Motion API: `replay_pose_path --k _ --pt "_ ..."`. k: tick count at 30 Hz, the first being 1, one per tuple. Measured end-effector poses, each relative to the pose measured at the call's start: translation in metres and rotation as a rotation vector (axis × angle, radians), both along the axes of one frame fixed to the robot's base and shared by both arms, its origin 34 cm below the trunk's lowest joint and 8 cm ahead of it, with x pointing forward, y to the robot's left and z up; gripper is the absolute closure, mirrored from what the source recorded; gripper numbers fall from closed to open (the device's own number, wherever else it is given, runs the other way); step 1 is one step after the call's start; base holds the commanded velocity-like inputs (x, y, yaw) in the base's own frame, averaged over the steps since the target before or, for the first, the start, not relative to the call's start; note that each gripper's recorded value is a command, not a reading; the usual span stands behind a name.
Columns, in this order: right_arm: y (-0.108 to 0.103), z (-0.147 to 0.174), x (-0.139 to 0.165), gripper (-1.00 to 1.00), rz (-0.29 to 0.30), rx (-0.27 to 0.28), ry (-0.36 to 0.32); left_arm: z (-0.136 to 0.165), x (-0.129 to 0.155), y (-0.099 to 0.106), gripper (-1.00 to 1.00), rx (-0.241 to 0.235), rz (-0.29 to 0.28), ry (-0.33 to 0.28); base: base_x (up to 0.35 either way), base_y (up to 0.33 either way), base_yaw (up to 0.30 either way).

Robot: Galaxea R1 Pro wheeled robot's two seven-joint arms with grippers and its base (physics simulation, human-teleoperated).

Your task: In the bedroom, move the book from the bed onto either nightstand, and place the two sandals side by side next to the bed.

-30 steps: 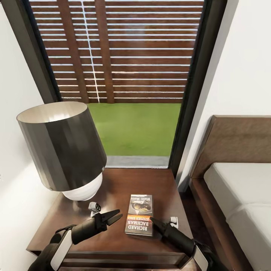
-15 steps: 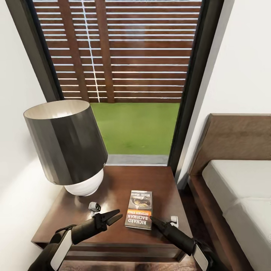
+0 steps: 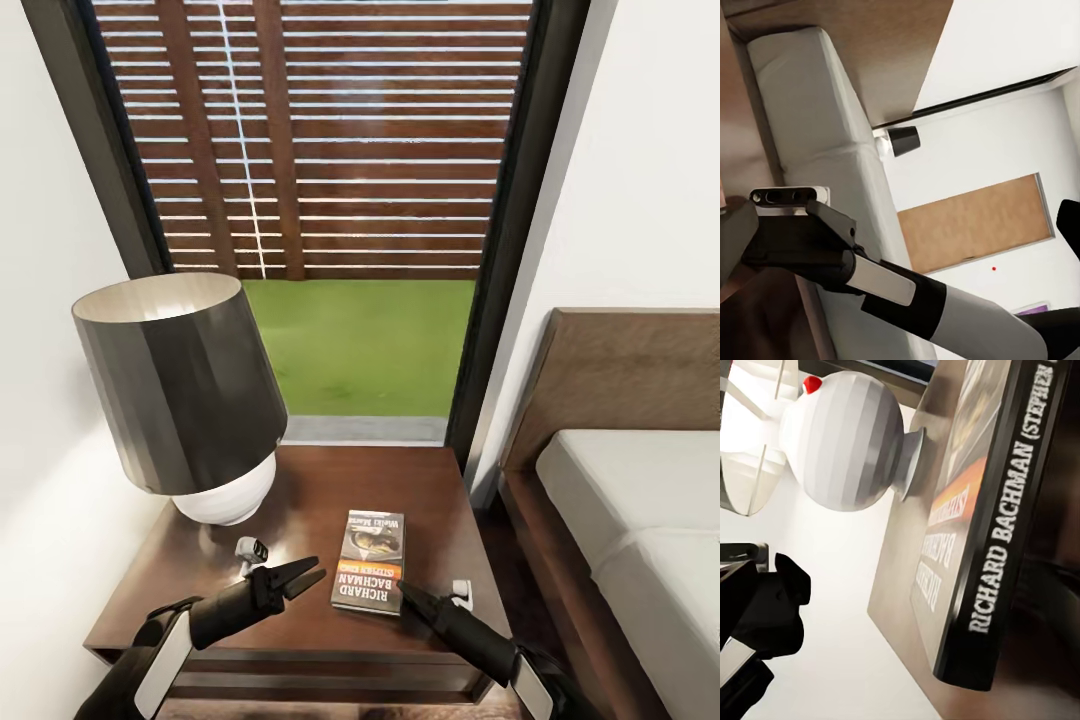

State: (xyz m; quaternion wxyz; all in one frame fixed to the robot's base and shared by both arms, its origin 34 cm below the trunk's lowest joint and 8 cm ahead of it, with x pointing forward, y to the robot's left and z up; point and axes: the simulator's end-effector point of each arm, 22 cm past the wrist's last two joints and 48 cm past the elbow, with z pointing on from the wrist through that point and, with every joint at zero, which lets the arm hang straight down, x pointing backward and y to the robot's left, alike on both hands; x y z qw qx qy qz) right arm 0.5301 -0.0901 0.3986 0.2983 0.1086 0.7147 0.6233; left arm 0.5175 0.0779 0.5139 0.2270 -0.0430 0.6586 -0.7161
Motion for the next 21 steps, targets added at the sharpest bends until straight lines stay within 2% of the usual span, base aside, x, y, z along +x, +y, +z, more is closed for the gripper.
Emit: replay_pose_path --k 21 --pt "0.001 0.011 0.002 -1.0 0.003 -0.003 -0.022 0.011 -0.001 -0.001 -1.0 -0.001 -0.002 -0.024 0.0 0.0 0.0"
